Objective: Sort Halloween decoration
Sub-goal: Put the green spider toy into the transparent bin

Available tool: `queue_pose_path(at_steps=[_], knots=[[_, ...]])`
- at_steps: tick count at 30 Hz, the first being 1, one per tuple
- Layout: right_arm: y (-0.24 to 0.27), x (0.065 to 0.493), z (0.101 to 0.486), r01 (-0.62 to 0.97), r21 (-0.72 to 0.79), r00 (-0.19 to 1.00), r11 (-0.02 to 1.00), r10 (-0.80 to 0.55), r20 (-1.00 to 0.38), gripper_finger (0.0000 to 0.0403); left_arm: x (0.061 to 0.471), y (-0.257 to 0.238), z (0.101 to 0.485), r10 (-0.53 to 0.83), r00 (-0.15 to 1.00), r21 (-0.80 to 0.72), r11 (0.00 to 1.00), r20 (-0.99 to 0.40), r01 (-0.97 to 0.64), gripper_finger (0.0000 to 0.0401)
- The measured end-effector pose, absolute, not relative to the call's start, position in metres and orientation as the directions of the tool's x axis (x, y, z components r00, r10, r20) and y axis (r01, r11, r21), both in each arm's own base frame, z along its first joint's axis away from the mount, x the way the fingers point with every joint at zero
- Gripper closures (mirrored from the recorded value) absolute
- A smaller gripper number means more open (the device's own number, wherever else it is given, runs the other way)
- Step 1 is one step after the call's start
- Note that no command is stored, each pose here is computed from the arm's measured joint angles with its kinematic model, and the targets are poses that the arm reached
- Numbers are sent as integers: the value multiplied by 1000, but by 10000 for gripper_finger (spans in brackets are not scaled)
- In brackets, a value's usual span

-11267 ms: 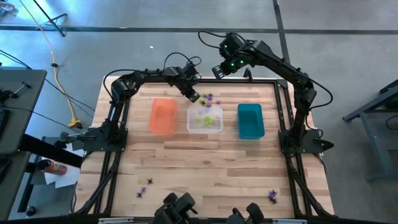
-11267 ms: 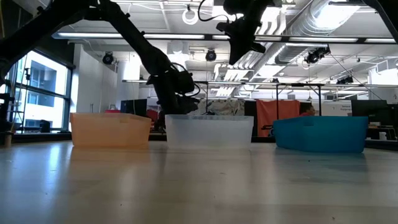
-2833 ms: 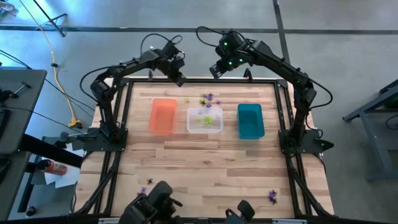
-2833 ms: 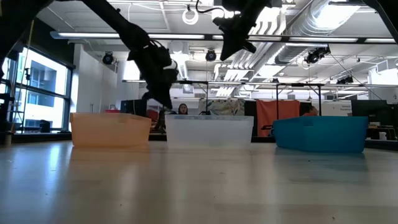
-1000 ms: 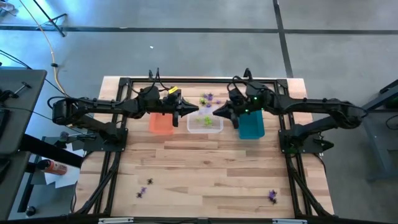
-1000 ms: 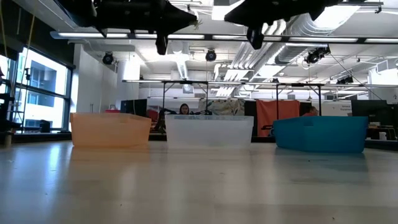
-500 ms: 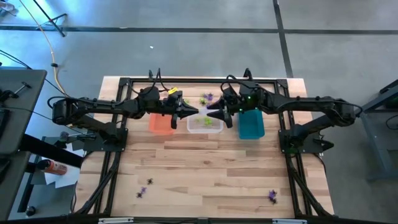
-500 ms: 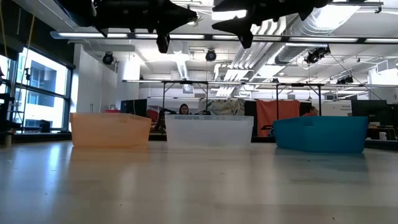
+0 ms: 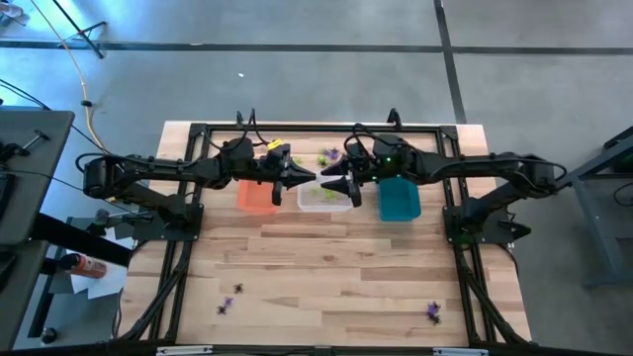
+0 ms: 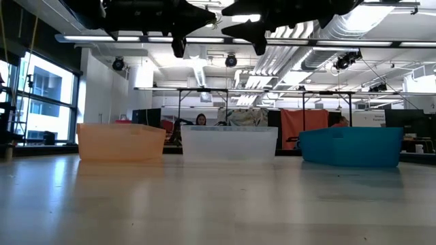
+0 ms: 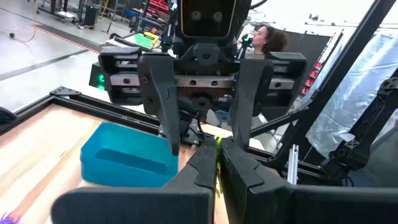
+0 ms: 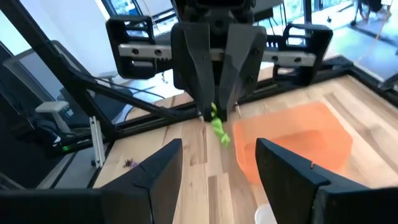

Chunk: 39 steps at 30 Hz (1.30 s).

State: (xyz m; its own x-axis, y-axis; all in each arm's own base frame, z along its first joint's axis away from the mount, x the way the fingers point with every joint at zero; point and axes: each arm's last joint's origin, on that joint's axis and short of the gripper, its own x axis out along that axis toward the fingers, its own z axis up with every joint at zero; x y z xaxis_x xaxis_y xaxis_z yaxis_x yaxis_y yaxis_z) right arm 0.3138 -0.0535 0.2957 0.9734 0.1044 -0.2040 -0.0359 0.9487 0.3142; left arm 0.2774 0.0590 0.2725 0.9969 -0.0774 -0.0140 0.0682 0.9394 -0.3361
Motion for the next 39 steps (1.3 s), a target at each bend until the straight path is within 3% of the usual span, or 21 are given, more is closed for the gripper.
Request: queue_pose_path(at_steps=[11, 25, 39], knots=[[-54, 317, 295, -45, 294, 979, 955, 101, -178, 210, 277, 59, 273, -76, 997, -307, 949, -13, 68, 401], [-56, 317, 295, 5, 290, 982, 957, 49, -181, 305, 277, 59, 272, -76, 997, -305, 950, -14, 68, 401], [-56, 327, 286, -36, 347, 981, 937, 100, -167, 308, 277, 59, 272, -70, 997, -305, 950, -15, 62, 401]])
